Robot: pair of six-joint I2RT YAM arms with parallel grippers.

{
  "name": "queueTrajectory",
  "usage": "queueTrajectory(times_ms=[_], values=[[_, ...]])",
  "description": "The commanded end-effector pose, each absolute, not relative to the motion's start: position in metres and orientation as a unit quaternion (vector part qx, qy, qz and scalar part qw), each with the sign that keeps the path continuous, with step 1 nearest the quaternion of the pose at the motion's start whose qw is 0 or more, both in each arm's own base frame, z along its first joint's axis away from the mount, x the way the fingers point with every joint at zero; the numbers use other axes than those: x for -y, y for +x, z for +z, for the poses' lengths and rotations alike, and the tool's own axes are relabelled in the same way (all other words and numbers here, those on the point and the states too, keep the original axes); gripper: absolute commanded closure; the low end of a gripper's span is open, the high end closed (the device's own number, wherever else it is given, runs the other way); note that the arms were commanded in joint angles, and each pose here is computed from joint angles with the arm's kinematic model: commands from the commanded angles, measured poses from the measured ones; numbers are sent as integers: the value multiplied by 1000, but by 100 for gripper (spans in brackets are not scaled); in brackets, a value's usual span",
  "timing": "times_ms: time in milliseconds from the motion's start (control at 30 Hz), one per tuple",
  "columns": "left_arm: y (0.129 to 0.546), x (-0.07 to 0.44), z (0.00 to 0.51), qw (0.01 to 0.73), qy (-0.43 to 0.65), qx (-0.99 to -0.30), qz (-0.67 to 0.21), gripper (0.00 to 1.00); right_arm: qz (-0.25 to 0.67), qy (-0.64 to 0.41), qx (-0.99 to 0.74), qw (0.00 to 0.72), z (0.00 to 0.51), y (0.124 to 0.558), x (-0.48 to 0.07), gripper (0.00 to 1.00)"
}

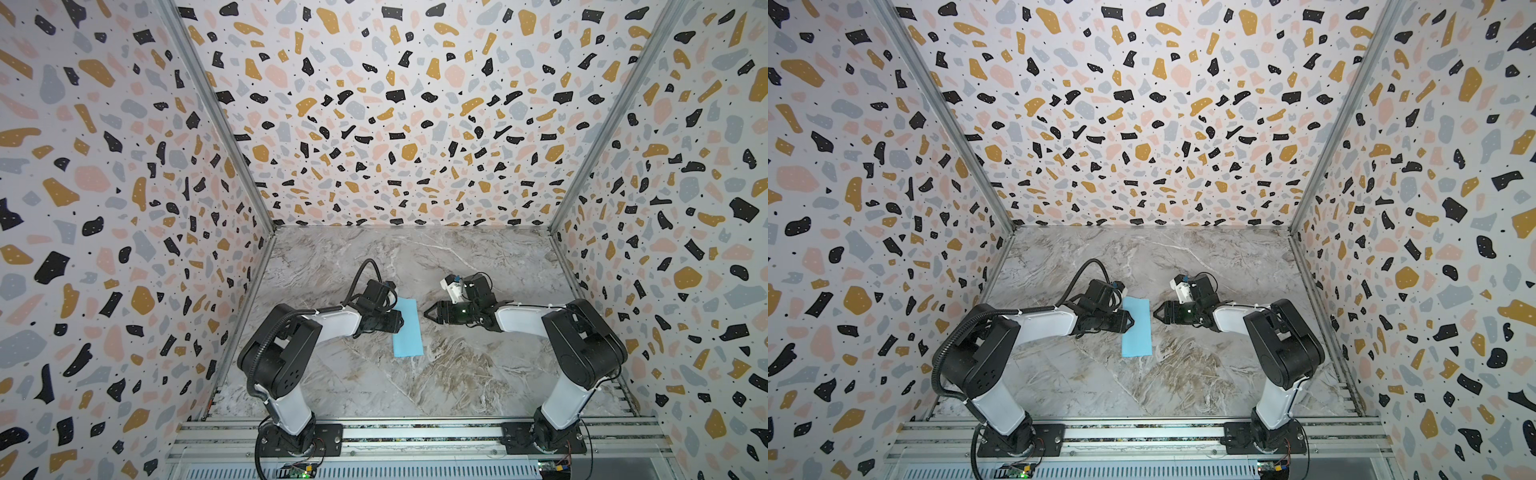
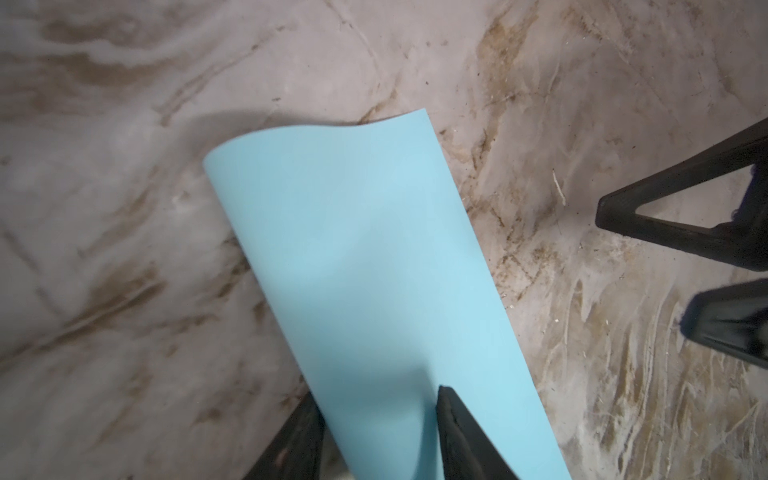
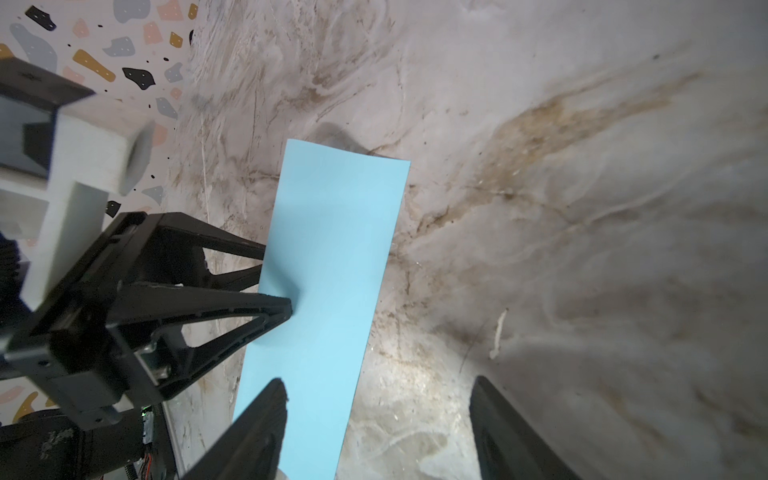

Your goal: Fold a paper plane with a square sheet of paper (pick it up from the middle)

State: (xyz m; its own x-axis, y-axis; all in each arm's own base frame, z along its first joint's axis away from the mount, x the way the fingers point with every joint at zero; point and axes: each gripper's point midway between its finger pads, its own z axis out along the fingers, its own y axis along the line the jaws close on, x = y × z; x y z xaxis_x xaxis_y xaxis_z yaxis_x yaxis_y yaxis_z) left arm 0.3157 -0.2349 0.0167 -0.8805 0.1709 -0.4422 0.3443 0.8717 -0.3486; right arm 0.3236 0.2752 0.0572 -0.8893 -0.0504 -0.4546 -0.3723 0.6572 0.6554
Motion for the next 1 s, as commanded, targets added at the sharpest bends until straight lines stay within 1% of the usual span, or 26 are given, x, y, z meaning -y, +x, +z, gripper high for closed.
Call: queueTrajectory(times_ms=[0,300,467,967], values=[[232,177,-55,19,115,-987,-106,55,401,-125,-883,209,67,328,-280,30],[233,178,-55,18,125,-986,-110,56,400,-126,-884,207,65,328,-280,31],[233,179,-53,19,133,-985,-110,54,400,-126,-884,205,63,328,-280,31],[236,180,-49,22,146,-983,-110,54,407,-132,-881,203,66,327,-284,32]])
